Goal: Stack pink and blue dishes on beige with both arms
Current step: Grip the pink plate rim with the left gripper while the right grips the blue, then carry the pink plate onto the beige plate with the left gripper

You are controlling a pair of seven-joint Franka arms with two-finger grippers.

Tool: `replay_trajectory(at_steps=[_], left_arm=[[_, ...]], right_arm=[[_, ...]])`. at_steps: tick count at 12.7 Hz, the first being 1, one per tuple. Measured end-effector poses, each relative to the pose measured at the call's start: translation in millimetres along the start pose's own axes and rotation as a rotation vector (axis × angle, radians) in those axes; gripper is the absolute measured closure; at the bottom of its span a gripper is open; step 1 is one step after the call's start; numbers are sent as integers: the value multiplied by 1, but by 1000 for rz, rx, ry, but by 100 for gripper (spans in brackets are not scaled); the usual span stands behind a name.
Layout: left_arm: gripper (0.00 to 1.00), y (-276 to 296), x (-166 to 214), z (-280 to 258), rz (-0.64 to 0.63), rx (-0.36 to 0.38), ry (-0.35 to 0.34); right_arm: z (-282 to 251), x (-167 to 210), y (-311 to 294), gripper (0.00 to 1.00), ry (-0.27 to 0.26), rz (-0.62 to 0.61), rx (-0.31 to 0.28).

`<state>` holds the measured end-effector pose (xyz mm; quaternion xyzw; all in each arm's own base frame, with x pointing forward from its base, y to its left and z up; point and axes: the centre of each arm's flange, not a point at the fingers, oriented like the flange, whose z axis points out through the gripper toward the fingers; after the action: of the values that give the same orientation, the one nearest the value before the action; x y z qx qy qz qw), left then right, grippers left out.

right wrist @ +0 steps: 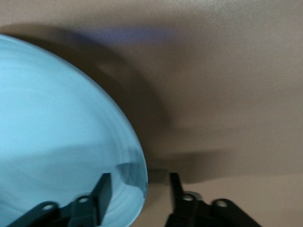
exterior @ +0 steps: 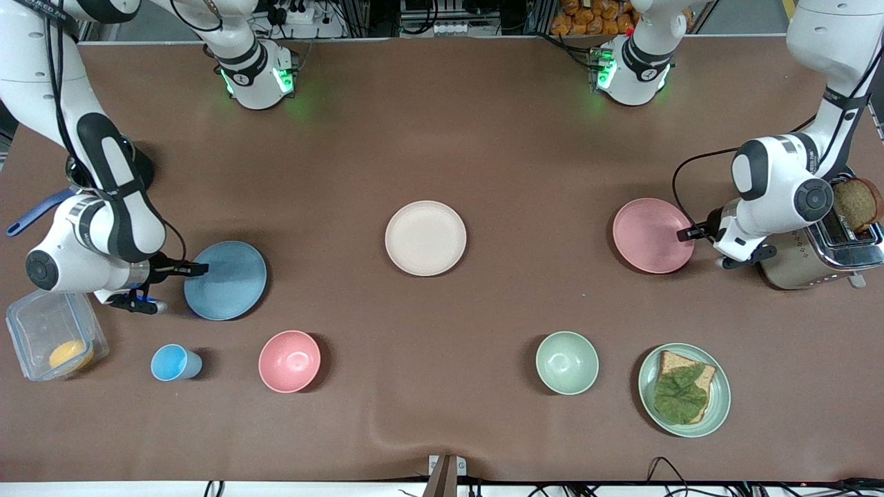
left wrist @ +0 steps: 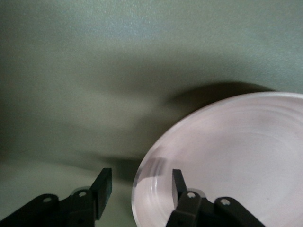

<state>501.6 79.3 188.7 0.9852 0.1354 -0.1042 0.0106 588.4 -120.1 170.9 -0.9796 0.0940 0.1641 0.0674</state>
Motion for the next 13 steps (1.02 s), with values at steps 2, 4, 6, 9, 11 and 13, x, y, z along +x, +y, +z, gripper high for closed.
replay_trajectory(at_steps=[2,4,6,9,11,13], left_arm=[[46,-1,0,4,-1,0,-6],[59,-1,0,5,-1,-1,-4],[81,-2,2,2,-4,-3,5],[91,8,6,-13,12,-14,36],[93,44,1,-38,42,-42,49],[95,100,-17,-81,51,-125,50]], right_arm=[[2,0,-1,71,-3,2,6],[-4,2,-2,89,2,3,11],[-11,3,-4,93,3,0,15],[-44,-6,-12,94,-16,-14,22],[-73,-18,-19,94,-26,-25,27],[-98,-31,-25,94,-39,-34,33]])
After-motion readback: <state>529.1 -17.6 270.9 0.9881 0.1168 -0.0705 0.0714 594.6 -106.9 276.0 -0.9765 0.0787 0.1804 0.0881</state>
